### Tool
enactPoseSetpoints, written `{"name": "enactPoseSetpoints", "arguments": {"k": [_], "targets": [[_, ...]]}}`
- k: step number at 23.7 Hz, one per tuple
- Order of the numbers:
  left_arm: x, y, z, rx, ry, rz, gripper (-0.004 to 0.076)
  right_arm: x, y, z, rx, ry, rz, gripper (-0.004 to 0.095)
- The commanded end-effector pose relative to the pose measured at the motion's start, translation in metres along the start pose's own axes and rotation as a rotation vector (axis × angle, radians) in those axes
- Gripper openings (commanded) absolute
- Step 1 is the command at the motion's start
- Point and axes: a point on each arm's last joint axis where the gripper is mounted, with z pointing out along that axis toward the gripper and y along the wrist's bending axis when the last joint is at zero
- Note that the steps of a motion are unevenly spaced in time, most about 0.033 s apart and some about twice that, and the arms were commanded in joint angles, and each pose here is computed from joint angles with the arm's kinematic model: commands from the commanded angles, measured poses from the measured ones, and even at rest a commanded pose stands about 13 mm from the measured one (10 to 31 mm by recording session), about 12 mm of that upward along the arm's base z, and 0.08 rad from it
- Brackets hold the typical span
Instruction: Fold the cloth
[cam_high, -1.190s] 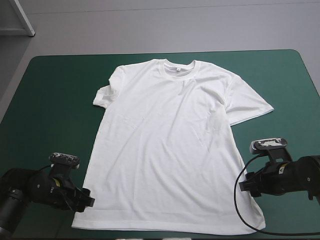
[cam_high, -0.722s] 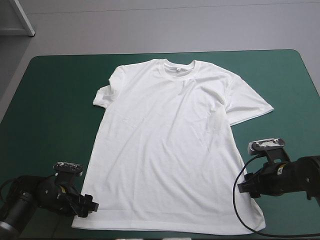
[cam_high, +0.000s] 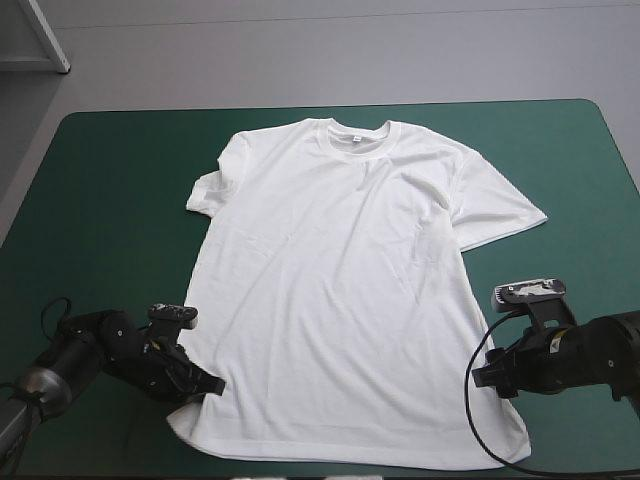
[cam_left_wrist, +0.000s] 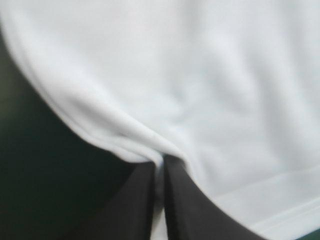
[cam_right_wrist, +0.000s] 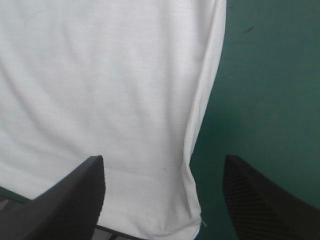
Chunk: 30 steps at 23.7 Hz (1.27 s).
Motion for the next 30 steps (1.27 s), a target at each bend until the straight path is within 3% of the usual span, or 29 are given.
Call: {"name": "enactPoseSetpoints", "arguments": {"k": [1,7,13,19,24,28,30], "targets": [[-0.011,-0.008,0.007,0.100,-0.115,-0.034,0.0019,-0.005,0.003,-0.006,-0.021,-0.041,0.008,0.0625],[-0.023,-0.009,0.000,0.089,-0.193,-0.006,0.0020,-0.012,0.001,0.006,-0.013,0.019,0.034,0.0624],[-0.039,-0.015,-0.023,0.092,-0.242,0.051,0.0020,-0.028,-0.008,0.042,0.043,0.187,0.050,0.0617],[-0.043,-0.022,-0.055,0.067,-0.368,0.111,0.0019,-0.038,-0.012,0.073,0.043,0.302,0.071,0.0578],[-0.041,-0.024,-0.059,0.066,-0.384,0.115,0.0020,-0.043,-0.010,0.096,-0.009,0.384,0.087,0.0561],[-0.040,-0.024,-0.059,0.069,-0.376,0.113,0.0020,-0.043,-0.005,0.106,-0.079,0.437,0.081,0.0382],[-0.038,-0.023,-0.056,0.071,-0.363,0.108,0.0019,-0.036,-0.004,0.113,-0.077,0.439,0.015,0.0141]]}}
